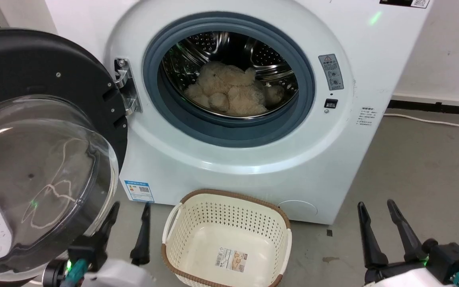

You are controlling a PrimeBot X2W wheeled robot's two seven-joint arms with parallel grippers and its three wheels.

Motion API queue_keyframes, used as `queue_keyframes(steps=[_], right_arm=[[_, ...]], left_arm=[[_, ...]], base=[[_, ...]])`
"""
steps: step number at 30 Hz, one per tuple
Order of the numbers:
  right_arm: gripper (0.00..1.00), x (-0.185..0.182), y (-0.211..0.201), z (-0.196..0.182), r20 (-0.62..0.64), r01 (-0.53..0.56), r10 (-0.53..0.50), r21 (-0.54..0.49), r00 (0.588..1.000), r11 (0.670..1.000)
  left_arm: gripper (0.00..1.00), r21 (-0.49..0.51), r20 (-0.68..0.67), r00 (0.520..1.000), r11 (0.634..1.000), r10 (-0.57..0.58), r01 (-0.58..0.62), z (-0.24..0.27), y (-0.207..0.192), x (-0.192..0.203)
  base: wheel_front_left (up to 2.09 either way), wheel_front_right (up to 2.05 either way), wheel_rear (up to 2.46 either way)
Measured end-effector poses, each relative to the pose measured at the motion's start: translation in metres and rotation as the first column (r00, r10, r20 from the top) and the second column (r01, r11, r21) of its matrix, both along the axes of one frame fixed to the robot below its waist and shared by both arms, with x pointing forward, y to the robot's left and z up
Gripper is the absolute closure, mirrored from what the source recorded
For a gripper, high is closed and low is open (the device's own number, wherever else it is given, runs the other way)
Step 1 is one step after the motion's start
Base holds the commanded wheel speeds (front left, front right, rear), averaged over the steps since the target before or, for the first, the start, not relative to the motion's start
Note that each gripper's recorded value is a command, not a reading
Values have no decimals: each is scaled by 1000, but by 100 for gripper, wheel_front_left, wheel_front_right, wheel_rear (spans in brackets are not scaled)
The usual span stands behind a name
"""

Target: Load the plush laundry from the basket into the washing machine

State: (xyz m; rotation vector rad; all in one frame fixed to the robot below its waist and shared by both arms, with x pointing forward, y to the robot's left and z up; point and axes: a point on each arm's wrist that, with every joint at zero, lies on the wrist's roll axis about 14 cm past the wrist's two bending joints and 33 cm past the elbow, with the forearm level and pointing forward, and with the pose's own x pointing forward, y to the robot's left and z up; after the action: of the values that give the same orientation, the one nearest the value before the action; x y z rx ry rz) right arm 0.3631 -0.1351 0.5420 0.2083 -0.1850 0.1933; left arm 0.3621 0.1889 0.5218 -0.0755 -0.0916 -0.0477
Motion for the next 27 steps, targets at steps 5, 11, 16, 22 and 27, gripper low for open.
queue_keyframes(steps=[5, 11, 16, 22, 27], right_arm=[[0, -5, -2, -5, -15, 6, -6, -2, 1000, 1000], [0, -8, -8, -16, -49, 23, -23, -4, 999, 1000], [0, -9, -14, -24, -73, 42, -42, -8, 996, 999], [100, -9, -18, -28, -87, 53, -54, -9, 995, 999], [100, -9, -18, -29, -89, 54, -54, -10, 995, 999]], left_arm=[[0, -15, -12, 999, 999, 36, -36, -7, 6, -9], [0, -3, -1, 1000, 1000, 14, -14, -7, -1, -13], [0, 9, 0, 1000, 1000, -15, 15, -8, -9, -12], [100, -22, 7, 1000, 999, -25, 25, -7, -14, -10], [100, -21, 3, 1000, 999, -27, 27, -8, -14, -10]], base=[[0, 0, 0], [0, 0, 0], [0, 0, 0], [0, 0, 0], [0, 0, 0]])
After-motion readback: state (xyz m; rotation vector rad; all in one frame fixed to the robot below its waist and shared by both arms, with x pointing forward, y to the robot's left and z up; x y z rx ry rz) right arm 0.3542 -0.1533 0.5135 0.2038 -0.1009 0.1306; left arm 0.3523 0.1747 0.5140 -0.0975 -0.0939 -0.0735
